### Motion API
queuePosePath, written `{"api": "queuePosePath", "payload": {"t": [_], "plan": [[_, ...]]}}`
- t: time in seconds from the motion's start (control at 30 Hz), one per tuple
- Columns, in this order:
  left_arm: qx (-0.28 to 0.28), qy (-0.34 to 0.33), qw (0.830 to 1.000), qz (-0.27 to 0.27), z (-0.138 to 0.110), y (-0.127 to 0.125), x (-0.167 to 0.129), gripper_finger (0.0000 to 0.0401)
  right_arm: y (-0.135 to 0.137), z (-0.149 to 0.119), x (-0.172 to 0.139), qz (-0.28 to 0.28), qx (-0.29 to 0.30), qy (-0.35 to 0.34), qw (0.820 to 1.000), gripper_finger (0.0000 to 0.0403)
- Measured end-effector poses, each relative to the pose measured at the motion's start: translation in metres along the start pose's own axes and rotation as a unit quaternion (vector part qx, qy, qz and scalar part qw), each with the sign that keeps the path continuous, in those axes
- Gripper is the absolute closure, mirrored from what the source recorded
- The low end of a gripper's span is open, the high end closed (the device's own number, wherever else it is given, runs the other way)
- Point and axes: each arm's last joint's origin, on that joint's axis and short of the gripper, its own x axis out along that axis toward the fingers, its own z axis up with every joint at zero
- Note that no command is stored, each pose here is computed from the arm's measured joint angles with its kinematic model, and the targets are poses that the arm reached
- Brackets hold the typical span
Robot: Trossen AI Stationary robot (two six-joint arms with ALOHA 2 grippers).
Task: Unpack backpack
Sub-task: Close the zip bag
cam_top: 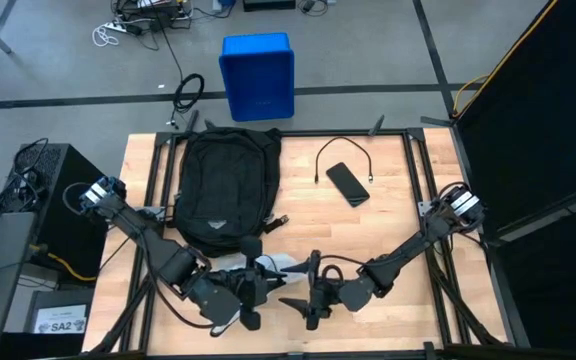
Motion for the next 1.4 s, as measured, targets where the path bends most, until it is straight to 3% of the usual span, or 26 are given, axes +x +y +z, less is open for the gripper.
{"api": "queuePosePath", "payload": {"t": [0.3, 0.67, 0.93, 1.17, 1.4], "plan": [[-0.001, 0.000, 1.000, -0.008, 0.000, 0.000, 0.000, 0.0401, -0.016, 0.009, 0.015, -0.027, 0.004, -0.003, 1.000, 0.0143], [0.009, 0.019, 1.000, -0.013, -0.005, -0.006, -0.005, 0.0401, -0.003, 0.011, 0.006, -0.003, -0.038, 0.003, 0.999, 0.0385], [0.018, 0.033, 0.999, -0.008, -0.009, -0.006, -0.008, 0.0401, -0.002, 0.005, 0.002, -0.066, -0.063, 0.049, 0.995, 0.0400], [0.010, 0.051, 0.999, 0.004, -0.013, -0.005, -0.009, 0.0401, 0.000, 0.005, 0.000, -0.070, -0.067, 0.052, 0.994, 0.0401], [0.016, 0.091, 0.996, 0.003, -0.024, -0.007, -0.016, 0.0401, 0.006, 0.024, -0.008, -0.110, -0.078, 0.049, 0.990, 0.0403]]}}
